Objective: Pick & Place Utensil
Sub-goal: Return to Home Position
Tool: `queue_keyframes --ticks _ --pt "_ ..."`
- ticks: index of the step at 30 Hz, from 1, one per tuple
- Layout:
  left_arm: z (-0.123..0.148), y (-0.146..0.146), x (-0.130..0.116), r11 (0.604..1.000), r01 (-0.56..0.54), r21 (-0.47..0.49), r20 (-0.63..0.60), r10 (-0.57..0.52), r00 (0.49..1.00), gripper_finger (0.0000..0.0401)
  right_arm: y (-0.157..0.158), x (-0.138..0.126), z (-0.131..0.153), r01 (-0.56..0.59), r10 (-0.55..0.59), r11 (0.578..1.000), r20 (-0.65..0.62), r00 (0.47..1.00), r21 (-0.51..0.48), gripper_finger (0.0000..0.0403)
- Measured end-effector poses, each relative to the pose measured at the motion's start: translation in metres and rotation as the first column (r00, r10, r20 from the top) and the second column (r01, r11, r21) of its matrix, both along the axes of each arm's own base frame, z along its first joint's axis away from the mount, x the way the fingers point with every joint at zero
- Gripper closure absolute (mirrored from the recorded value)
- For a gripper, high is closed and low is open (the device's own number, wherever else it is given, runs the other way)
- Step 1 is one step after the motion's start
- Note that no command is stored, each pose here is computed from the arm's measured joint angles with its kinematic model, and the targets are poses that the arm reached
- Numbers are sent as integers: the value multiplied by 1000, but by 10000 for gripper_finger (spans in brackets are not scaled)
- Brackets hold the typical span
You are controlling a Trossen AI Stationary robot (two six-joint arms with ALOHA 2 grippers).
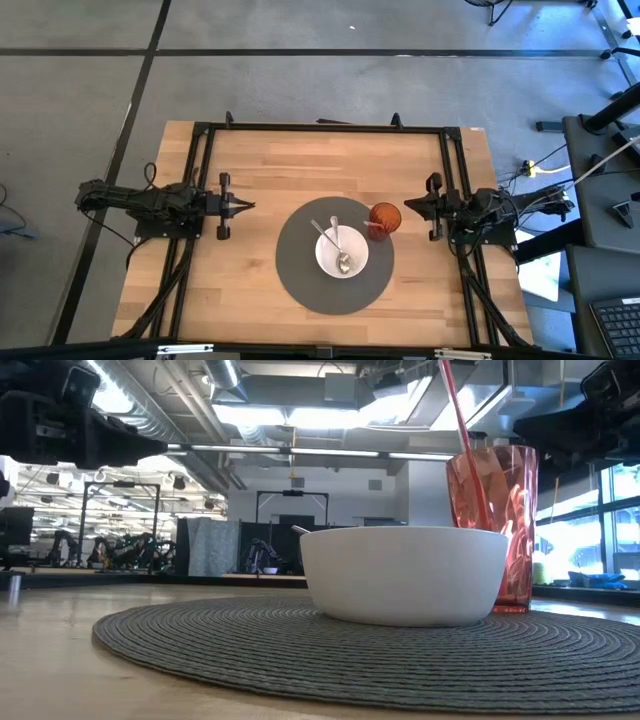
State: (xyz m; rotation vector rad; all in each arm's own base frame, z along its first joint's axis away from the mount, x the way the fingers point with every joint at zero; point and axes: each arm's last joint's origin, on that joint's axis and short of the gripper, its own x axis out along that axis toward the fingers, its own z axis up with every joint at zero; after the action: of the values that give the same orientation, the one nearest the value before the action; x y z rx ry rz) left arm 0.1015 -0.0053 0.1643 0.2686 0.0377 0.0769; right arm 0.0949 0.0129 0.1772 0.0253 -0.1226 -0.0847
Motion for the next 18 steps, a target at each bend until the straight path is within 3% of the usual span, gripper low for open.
queue_keyframes --ticks 18 --pt "1 -1 -1 996 52 -72 18 -51 999 398 -3 1 -5 42 -43 999 -47 998 -6 400"
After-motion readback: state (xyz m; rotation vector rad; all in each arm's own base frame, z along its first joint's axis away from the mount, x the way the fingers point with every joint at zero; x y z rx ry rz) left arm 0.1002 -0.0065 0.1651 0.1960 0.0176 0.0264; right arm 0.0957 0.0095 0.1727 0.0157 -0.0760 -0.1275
